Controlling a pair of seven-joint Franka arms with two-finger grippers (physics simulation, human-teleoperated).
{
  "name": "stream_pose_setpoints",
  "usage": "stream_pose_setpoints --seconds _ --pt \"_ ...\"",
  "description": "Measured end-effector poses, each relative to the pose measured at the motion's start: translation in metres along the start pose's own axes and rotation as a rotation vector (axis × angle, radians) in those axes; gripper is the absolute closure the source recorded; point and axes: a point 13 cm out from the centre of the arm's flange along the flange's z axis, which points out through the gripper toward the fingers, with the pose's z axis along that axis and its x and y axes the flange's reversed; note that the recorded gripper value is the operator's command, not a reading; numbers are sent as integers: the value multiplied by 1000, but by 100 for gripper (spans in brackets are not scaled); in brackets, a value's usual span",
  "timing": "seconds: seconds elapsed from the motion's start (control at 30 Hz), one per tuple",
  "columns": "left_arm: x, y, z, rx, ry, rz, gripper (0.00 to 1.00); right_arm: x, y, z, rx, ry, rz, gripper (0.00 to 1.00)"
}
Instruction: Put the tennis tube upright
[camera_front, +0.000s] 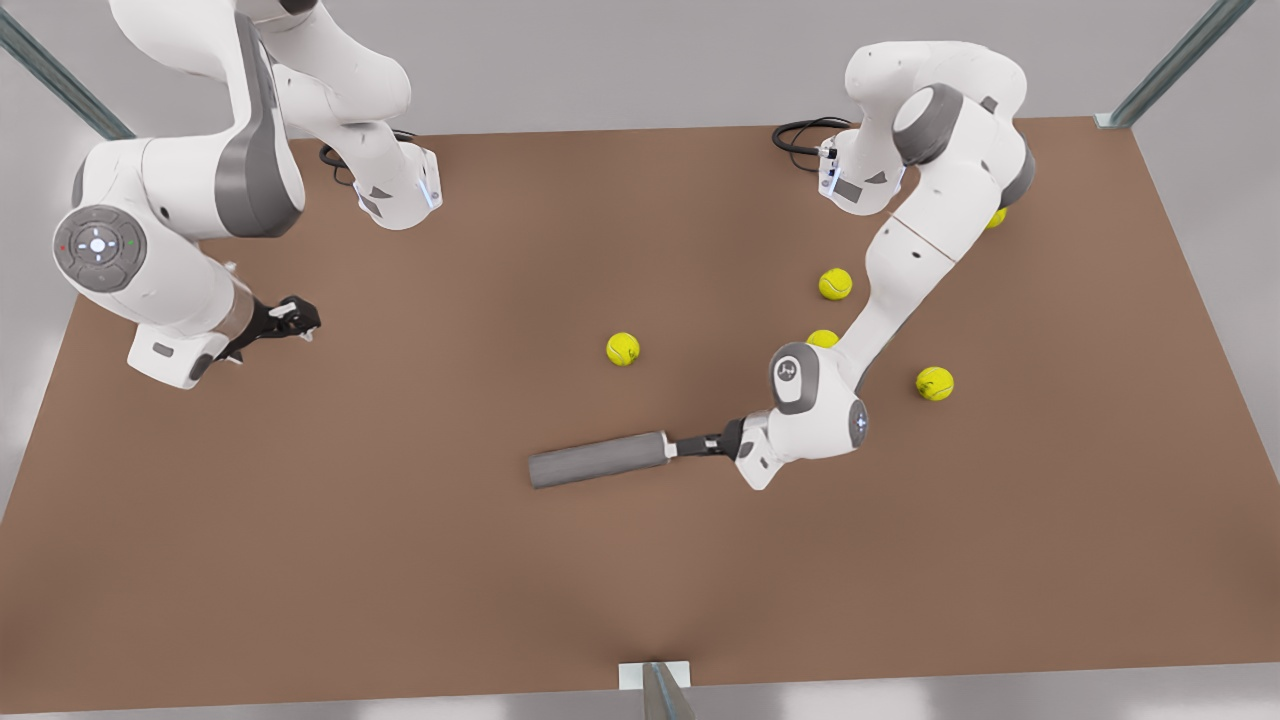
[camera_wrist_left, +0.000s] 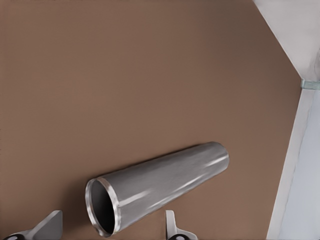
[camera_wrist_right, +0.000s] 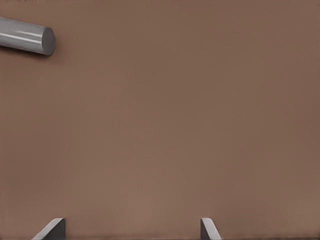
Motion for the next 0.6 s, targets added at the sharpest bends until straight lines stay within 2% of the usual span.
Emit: stream_pose_setpoints --seconds 0.6 --pt "16 7 42 25 -7 -14 0 5 1 14 -7 40 132 0"
